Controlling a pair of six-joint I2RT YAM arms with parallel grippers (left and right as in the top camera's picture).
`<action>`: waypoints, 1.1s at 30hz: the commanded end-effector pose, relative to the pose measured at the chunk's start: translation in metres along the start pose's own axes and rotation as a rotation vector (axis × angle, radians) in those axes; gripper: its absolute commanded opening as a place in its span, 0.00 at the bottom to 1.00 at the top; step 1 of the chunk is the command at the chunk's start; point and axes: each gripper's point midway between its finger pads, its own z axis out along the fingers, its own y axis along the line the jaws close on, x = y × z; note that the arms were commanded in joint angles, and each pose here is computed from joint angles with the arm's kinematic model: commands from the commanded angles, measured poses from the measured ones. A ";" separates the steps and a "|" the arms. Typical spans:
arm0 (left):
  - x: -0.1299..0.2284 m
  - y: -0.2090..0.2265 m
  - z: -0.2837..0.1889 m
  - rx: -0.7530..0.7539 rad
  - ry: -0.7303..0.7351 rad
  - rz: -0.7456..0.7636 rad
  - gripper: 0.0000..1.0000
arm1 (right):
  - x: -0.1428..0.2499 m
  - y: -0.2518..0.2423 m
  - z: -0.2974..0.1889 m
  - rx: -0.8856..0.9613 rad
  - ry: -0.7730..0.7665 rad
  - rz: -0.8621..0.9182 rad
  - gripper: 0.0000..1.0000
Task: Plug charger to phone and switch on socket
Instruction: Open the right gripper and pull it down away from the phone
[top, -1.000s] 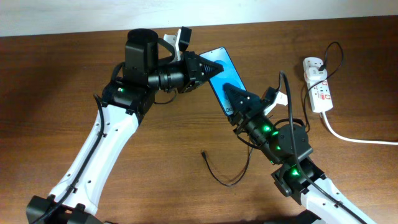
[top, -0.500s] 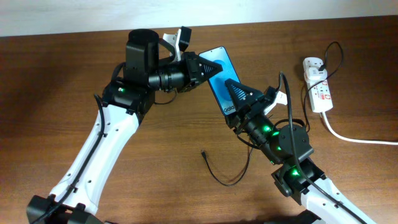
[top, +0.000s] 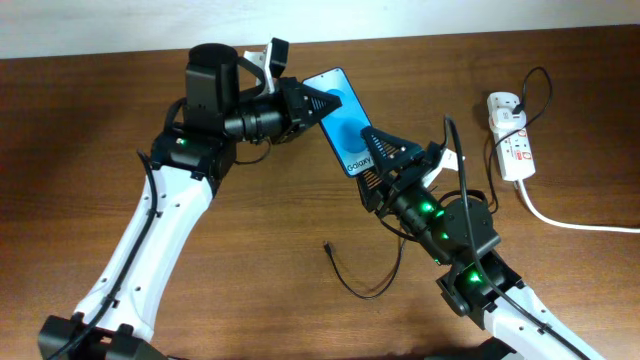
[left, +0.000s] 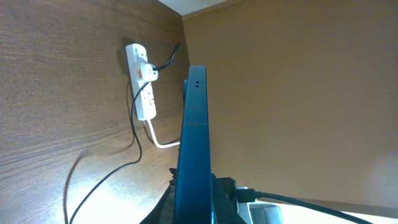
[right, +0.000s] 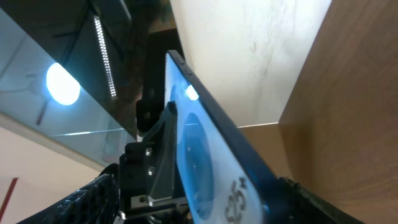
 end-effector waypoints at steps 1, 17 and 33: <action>-0.002 -0.015 -0.012 0.033 -0.004 0.042 0.00 | 0.002 0.003 0.000 0.005 0.005 -0.040 0.83; -0.012 0.023 -0.037 -0.067 -0.021 -0.017 0.00 | -0.013 -0.041 -0.009 0.199 -0.002 -0.116 0.87; 0.002 0.031 -0.055 -0.032 0.066 -0.006 0.00 | -0.019 -0.099 -0.057 0.501 0.087 -0.397 0.79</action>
